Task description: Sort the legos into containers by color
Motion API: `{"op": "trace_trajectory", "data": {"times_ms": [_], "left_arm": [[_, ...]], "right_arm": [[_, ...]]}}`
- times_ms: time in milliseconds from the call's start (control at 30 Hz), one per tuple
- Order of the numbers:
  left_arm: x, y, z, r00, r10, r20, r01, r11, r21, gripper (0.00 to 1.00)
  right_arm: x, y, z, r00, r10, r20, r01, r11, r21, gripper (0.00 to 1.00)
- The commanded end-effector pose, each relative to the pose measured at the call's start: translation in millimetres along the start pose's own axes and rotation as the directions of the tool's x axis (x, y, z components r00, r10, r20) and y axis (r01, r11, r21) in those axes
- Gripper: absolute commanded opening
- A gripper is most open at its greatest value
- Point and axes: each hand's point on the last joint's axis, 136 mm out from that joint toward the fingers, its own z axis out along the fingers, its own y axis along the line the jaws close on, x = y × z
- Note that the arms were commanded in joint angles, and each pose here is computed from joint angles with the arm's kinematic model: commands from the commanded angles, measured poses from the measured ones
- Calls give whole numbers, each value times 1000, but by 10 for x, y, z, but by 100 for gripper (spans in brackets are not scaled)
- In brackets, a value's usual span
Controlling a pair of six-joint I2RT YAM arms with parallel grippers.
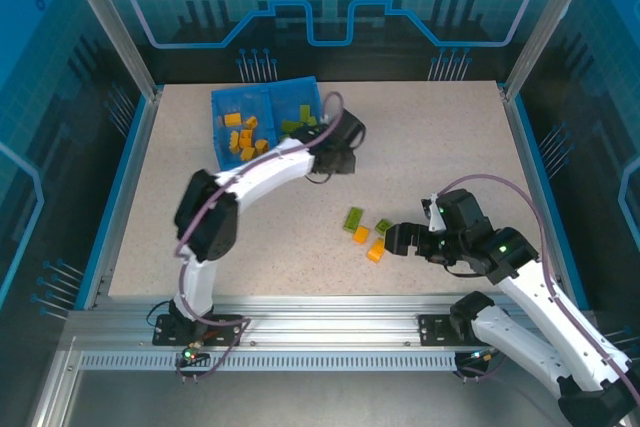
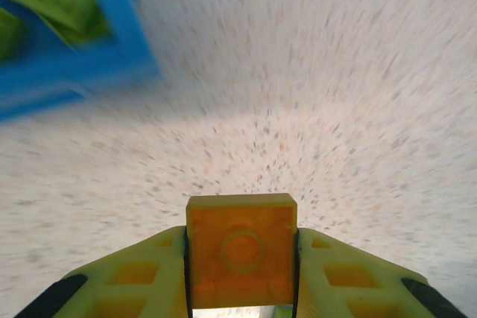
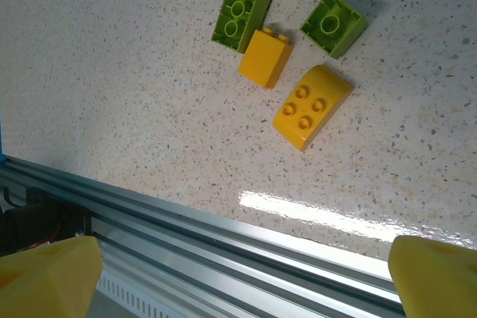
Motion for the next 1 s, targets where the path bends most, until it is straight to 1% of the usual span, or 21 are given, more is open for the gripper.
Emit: {"op": "trace_trajectory", "data": {"times_ms": [0, 100, 200, 267, 467, 533, 567, 633, 733, 767, 800, 900, 967], "left_arm": [[-499, 544, -495, 988, -30, 154, 40, 997, -63, 27], [-726, 1069, -594, 975, -101, 198, 124, 987, -107, 27], [-924, 1534, -539, 961, -177, 211, 207, 970, -131, 27], [-1057, 1756, -455, 954, -219, 205, 249, 959, -134, 27], [-1336, 2282, 20, 924, -353, 150, 374, 916, -144, 27], [-1419, 2397, 154, 922, -361, 140, 381, 912, -154, 27], [-1456, 2408, 238, 922, -366, 125, 382, 914, -137, 28], [-1484, 2431, 384, 919, -384, 89, 392, 913, -115, 33], [-1479, 2552, 515, 906, -420, 57, 424, 895, -137, 41], [-1489, 2571, 533, 901, -431, 55, 434, 891, -130, 45], [-1487, 2578, 542, 895, -442, 50, 445, 887, -121, 47], [-1520, 2566, 469, 892, -449, 54, 453, 887, -96, 50], [-1556, 2515, 354, 892, -447, 65, 451, 890, -70, 50]], "right_arm": [[-84, 46, -15, 1000, 11, 20, -11, 1000, -7, 100], [-87, 56, 3, 1000, 12, 13, -12, 1000, -8, 100], [-81, 57, -3, 1000, 15, 16, -14, 1000, -11, 100], [-78, 45, -16, 1000, 18, 22, -18, 1000, -8, 100], [-65, 31, -85, 999, 22, 33, -22, 1000, -1, 100], [-61, 29, -108, 999, 22, 39, -22, 1000, 1, 100], [-63, 26, -119, 999, 24, 44, -24, 1000, 1, 100], [-66, 28, -128, 999, 24, 48, -24, 1000, 0, 100], [-76, 50, -157, 999, 21, 50, -21, 1000, -3, 100], [-77, 50, -168, 998, 22, 51, -22, 1000, -1, 100], [-76, 49, -173, 998, 21, 51, -21, 1000, 0, 100], [-83, 48, -193, 998, 22, 60, -22, 1000, 2, 100], [-83, 43, -183, 998, 22, 61, -22, 1000, 2, 100]]}}
